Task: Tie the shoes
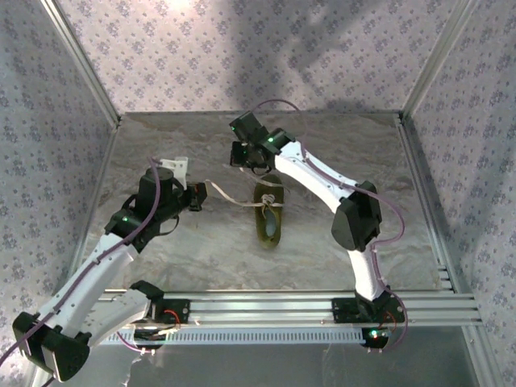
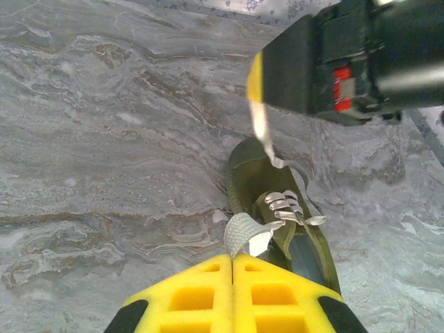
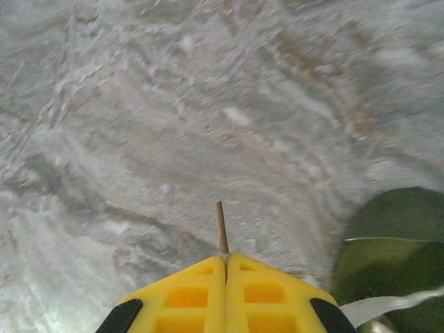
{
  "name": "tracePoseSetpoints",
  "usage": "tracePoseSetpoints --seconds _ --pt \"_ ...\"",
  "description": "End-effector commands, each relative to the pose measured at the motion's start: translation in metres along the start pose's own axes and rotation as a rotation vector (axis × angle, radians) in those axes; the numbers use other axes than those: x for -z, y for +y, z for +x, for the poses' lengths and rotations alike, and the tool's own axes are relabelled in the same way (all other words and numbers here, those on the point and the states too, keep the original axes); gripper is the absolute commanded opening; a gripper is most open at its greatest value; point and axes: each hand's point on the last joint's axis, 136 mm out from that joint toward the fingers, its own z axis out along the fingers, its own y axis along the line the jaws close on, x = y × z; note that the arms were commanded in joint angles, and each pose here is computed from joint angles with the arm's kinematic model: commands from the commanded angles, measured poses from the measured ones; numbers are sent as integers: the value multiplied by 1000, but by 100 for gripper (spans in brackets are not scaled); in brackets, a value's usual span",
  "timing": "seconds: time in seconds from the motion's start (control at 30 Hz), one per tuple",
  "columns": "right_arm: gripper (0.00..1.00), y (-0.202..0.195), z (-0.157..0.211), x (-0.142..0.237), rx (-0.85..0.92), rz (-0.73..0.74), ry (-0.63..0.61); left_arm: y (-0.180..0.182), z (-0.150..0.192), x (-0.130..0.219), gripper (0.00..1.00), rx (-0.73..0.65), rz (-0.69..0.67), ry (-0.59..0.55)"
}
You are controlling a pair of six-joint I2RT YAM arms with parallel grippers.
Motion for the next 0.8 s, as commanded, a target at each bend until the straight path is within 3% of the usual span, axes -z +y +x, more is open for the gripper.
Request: tracePoseSetpoints --seconds 0.0,0.3,0.4,0.47,0.6,0.77 --pt "0 33 7 -8 -20 -151 62 -3 -6 6 0 5 5 -39" --pt "0 29 35 -42 -58 -193 206 -2 -3 4 0 5 -3 -29" --pt "4 25 42 -50 -70 -195 242 -3 -2 3 0 4 0 -25" --pt "11 23 43 -51 -72 -192 247 -4 -2 3 0 5 1 -25" --pt "40 6 30 -39 -82 -167 197 -6 0 2 0 8 9 -16" --pt "48 -46 6 -4 -83 -62 29 -10 1 -4 0 10 10 15"
